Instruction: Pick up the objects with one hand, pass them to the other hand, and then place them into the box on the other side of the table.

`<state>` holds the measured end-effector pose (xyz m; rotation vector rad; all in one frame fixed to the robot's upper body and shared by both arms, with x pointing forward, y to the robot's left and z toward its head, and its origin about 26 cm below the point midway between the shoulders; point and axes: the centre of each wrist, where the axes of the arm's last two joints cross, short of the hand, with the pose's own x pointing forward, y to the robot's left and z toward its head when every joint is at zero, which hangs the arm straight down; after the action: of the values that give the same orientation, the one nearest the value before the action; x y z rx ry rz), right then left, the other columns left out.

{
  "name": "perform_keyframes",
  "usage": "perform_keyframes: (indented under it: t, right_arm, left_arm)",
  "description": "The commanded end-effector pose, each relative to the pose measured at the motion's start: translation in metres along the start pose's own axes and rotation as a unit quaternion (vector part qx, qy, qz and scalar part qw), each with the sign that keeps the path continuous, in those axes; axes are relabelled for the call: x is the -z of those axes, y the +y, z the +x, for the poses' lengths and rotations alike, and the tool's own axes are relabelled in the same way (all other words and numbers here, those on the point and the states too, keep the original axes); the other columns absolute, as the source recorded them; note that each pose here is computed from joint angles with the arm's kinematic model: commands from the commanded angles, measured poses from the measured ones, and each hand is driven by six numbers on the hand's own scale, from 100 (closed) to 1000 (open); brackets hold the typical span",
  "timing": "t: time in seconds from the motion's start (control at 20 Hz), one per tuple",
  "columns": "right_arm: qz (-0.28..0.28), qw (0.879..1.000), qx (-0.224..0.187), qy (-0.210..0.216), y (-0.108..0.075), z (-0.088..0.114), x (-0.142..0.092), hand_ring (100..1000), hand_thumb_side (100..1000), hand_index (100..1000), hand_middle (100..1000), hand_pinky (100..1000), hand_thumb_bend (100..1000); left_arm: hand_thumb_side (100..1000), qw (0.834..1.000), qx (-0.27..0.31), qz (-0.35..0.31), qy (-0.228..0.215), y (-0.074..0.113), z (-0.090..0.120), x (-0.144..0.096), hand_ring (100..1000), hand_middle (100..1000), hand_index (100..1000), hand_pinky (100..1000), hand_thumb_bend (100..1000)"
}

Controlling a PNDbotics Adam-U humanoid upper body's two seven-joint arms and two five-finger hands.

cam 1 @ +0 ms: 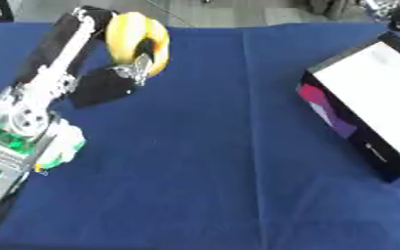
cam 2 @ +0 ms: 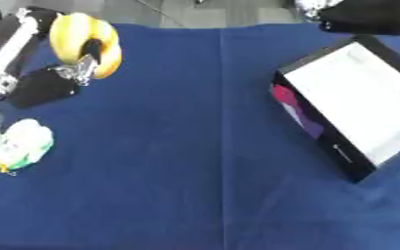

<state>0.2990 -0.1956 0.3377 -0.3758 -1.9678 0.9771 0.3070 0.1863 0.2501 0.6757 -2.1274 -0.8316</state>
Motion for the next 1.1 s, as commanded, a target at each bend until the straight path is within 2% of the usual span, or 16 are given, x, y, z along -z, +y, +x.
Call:
perform_keyframes:
  t: [0.05, 0.6, 0.9, 1.1]
  right_arm:
    - [0.014, 1.0, -0.016, -0.002, 0.006, 0.012, 0.004, 852, 271, 856, 872, 732, 146]
    - [0.077, 0.997, -0.015, -0.008, 0.038, 0.034, 0.016, 852, 271, 858, 868, 731, 162]
    - [0.118, 0.993, -0.018, -0.007, 0.052, 0.039, 0.018, 864, 221, 873, 882, 734, 246]
    - [0.153, 0.988, -0.011, -0.017, 0.057, 0.044, 0.019, 867, 224, 876, 884, 732, 268]
  left_arm:
    - [470, 0.999, 0.006, 0.025, -0.034, -0.007, 0.007, 0.001, 584, 493, 605, 747, 100]
    - [470, 0.996, -0.011, 0.038, -0.079, -0.041, 0.015, 0.009, 581, 490, 601, 744, 100]
    - [474, 0.993, -0.026, 0.039, -0.11, -0.052, 0.02, 0.009, 581, 488, 599, 744, 100]
    - [477, 0.991, -0.037, 0.038, -0.123, -0.055, 0.024, 0.011, 580, 487, 597, 744, 100]
